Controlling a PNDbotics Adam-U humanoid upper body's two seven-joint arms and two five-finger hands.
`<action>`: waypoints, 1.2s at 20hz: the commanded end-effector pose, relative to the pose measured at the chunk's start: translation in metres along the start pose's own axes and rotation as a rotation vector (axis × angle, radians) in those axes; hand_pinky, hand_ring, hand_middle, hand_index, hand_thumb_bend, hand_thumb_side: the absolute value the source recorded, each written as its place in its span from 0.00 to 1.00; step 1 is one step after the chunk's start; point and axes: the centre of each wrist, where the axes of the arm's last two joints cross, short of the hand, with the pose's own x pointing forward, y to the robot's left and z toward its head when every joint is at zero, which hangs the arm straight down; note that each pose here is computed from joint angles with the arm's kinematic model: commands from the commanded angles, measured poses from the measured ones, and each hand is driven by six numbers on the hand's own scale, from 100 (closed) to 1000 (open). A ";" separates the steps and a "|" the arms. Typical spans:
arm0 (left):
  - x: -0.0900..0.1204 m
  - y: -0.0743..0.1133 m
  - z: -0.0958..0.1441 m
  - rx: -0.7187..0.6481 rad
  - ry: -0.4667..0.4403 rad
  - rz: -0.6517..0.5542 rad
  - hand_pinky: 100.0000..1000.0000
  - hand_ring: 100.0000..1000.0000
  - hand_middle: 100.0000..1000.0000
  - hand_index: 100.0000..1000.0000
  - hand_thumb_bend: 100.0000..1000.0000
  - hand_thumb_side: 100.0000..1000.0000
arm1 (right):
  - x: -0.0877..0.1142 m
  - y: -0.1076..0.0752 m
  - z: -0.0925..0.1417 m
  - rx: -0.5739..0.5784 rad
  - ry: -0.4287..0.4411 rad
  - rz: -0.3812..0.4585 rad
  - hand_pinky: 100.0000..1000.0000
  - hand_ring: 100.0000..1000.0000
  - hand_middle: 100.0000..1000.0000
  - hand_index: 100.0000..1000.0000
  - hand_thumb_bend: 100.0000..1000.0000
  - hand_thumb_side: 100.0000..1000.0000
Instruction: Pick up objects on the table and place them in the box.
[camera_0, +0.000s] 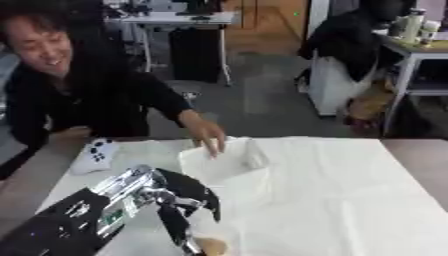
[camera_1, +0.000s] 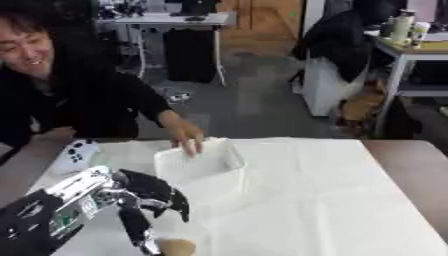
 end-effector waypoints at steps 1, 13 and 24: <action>-0.002 0.009 0.004 -0.009 0.005 0.021 0.37 0.60 0.72 0.89 1.00 1.00 | 0.004 0.000 -0.006 0.015 -0.028 -0.002 0.02 0.22 0.40 0.53 0.00 1.00; 0.000 0.002 -0.004 -0.092 0.089 -0.260 0.57 0.75 0.83 0.94 1.00 0.91 | 0.004 0.001 -0.006 0.018 -0.029 -0.005 0.02 0.22 0.40 0.53 0.00 1.00; -0.002 -0.019 -0.016 -0.213 0.082 -0.303 0.51 0.69 0.80 0.94 1.00 0.90 | 0.004 0.001 -0.007 0.018 -0.030 -0.007 0.02 0.22 0.40 0.53 0.00 1.00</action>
